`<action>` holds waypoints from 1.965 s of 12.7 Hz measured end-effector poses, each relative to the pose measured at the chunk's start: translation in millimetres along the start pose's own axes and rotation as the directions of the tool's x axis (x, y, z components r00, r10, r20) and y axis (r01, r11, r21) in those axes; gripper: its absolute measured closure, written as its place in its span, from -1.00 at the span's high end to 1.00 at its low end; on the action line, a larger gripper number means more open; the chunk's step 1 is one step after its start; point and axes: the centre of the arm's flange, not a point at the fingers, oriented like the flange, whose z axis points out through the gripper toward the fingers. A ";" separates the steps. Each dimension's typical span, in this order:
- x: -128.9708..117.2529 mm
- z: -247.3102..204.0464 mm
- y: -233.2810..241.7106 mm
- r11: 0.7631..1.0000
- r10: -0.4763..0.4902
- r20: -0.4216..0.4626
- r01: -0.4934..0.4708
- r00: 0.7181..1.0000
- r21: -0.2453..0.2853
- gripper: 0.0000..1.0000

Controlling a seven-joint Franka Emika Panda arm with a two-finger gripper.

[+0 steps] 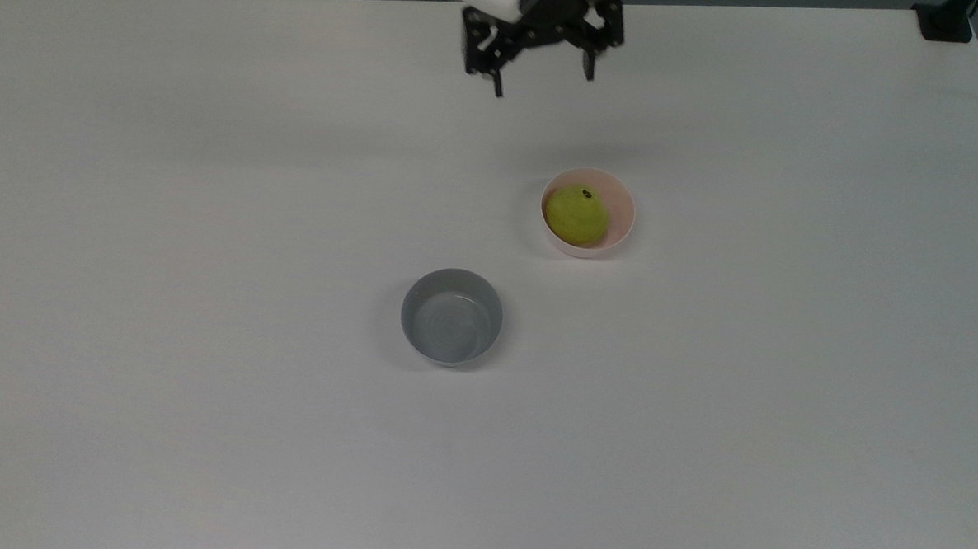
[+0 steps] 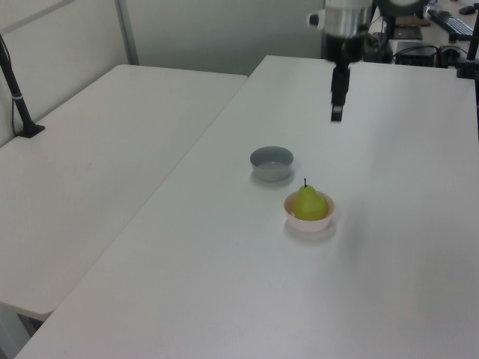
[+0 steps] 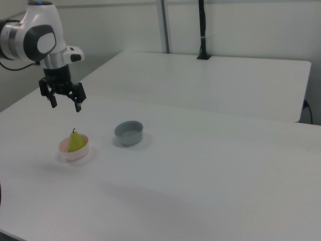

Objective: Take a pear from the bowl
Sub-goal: 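Move the open gripper over the pear in the pink bowl and lower, then close the gripper on the pear's top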

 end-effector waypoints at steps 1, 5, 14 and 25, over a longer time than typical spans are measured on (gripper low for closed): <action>8.7 18.2 -13.6 1.000 0.002 -0.004 -0.002 1.000 -0.002 1.00; 32.2 85.3 -33.5 1.000 0.008 -0.013 -0.008 1.000 -0.023 1.00; 37.0 161.0 -50.1 0.995 -0.051 0.042 0.055 0.998 -0.087 0.74; 40.1 149.2 -51.3 0.995 -0.051 0.003 0.052 0.999 -0.085 -0.09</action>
